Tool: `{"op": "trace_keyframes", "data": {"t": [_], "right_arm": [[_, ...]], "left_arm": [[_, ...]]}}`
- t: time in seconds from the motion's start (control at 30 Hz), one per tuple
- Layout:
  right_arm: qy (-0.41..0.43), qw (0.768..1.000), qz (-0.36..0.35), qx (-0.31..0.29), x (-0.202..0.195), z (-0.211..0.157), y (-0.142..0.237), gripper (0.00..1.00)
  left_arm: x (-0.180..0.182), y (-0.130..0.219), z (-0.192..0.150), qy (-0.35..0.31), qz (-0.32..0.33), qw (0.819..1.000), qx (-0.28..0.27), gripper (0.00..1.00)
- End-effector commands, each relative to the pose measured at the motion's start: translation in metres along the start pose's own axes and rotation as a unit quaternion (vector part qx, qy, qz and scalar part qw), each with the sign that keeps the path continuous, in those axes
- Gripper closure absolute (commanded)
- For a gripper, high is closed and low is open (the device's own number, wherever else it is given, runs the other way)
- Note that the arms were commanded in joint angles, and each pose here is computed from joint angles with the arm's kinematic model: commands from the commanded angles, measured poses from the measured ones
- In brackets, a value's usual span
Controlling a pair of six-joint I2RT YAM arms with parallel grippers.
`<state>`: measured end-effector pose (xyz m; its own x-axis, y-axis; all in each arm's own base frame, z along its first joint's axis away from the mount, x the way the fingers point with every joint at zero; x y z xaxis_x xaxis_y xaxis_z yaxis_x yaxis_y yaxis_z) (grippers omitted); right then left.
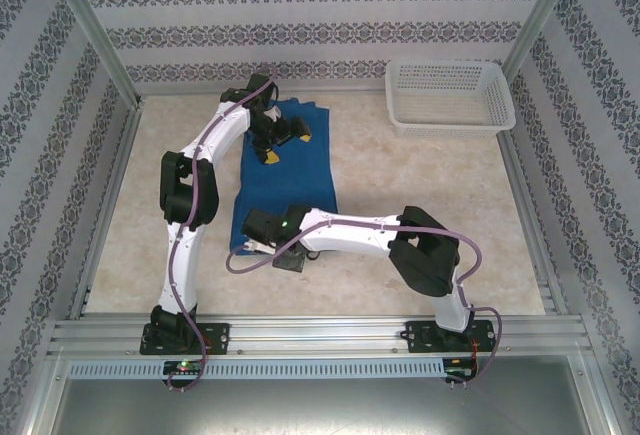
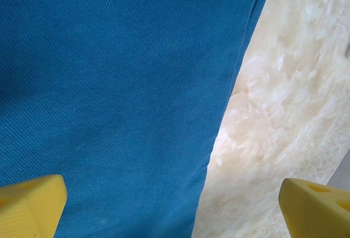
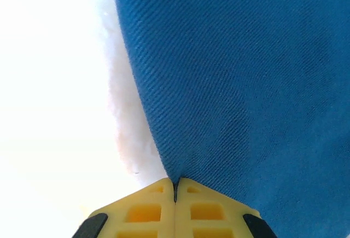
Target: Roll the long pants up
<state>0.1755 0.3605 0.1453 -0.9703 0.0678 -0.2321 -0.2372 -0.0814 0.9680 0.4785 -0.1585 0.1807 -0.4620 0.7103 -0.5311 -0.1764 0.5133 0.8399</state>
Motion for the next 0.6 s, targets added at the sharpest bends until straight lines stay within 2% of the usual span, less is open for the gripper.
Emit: {"op": "trace_keyframes", "data": {"t": [0.0,0.3,0.57], "right_arm": [[0.001,0.998,0.059,-0.011,0.003,-0.006,0.037,1.00],[-0.018,0.993,0.112,-0.022,-0.016,-0.008,0.054,1.00],[-0.032,0.988,0.150,-0.032,-0.042,0.010,0.057,1.00]], "left_arm": [[0.002,-0.004,0.003,0.002,-0.005,1.000,0.006,0.00],[0.002,-0.004,0.002,0.006,-0.007,1.000,0.011,0.00],[0.001,-0.006,0.003,0.008,-0.012,1.000,0.014,0.00]]}}
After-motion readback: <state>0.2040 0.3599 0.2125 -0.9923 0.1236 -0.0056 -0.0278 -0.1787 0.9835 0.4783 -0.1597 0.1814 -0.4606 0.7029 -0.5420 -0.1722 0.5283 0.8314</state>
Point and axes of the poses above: each hand's point on the last joint's axis, 136 mm out from that joint toward the fingers, its own y axis back along the fingers, its own x axis along the line the jaws close on, z = x × y, the point moved 9 cm from there along y, back along the fingers, and after that the axes turned 10 degrees about y, right-handed, at the moved point
